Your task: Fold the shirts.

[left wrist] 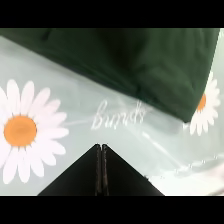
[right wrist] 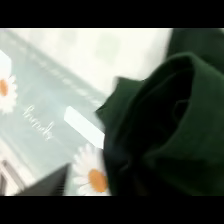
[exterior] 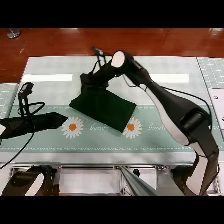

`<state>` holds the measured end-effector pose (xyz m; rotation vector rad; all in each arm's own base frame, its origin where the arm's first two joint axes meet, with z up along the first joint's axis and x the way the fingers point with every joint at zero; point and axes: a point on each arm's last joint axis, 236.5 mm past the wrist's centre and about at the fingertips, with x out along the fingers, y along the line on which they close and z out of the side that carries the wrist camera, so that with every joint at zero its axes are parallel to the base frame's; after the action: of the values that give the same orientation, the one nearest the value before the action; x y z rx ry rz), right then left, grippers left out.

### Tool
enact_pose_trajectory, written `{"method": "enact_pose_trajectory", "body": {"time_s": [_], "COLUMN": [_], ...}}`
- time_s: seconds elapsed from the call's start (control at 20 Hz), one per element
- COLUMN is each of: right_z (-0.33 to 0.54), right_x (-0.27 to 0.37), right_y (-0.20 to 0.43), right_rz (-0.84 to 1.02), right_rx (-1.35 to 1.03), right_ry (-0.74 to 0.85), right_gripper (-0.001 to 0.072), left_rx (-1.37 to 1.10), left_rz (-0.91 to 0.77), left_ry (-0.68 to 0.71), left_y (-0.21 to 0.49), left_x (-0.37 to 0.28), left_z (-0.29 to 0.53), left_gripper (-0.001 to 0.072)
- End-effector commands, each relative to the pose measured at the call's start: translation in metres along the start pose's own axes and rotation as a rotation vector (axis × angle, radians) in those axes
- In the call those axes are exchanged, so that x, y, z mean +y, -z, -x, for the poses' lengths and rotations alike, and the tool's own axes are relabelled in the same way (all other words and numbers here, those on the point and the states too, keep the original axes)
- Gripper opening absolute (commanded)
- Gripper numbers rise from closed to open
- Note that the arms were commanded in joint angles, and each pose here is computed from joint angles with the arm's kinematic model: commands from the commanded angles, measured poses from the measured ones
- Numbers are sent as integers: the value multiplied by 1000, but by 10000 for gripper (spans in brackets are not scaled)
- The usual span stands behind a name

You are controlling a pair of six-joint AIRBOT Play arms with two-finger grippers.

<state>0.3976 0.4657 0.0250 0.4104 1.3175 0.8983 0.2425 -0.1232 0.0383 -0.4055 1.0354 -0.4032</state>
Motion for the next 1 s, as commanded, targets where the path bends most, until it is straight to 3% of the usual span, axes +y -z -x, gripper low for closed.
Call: {"method": "enact_pose_trajectory", "body": {"time_s": [0.0, 0.25, 0.35, 0.45, 0.55, 0.7, 0.85, 0.95], "right_z": [-4, 146, 229, 310, 353, 323, 229, 177], "right_x": [31, -9, -50, -110, -151, -192, -205, -205], "right_y": [16, -16, 0, 32, 66, 124, 165, 182], "right_rz": [51, 10, 20, -13, -104, -299, -571, -666], "right_rx": [70, 8, 5, -33, -131, -316, -445, -434], "right_ry": [-131, -78, 119, 464, 656, 637, 363, 260], "right_gripper": [627, 626, 626, 626, 626, 626, 625, 625], "left_rx": [-66, -32, -21, -11, 3, 22, 27, 13], "left_rz": [12, 32, 13, 8, 15, 48, 56, 83], "left_ry": [-14, -38, -73, -91, -92, -94, -100, -106], "left_y": [-17, -15, -13, -10, -5, 3, 9, 8], "left_x": [6, 17, 26, 31, 34, 37, 41, 44], "left_z": [-3, -15, -16, -18, -21, -25, -30, -32], "left_gripper": [30, 30, 30, 30, 30, 30, 30, 30]}}
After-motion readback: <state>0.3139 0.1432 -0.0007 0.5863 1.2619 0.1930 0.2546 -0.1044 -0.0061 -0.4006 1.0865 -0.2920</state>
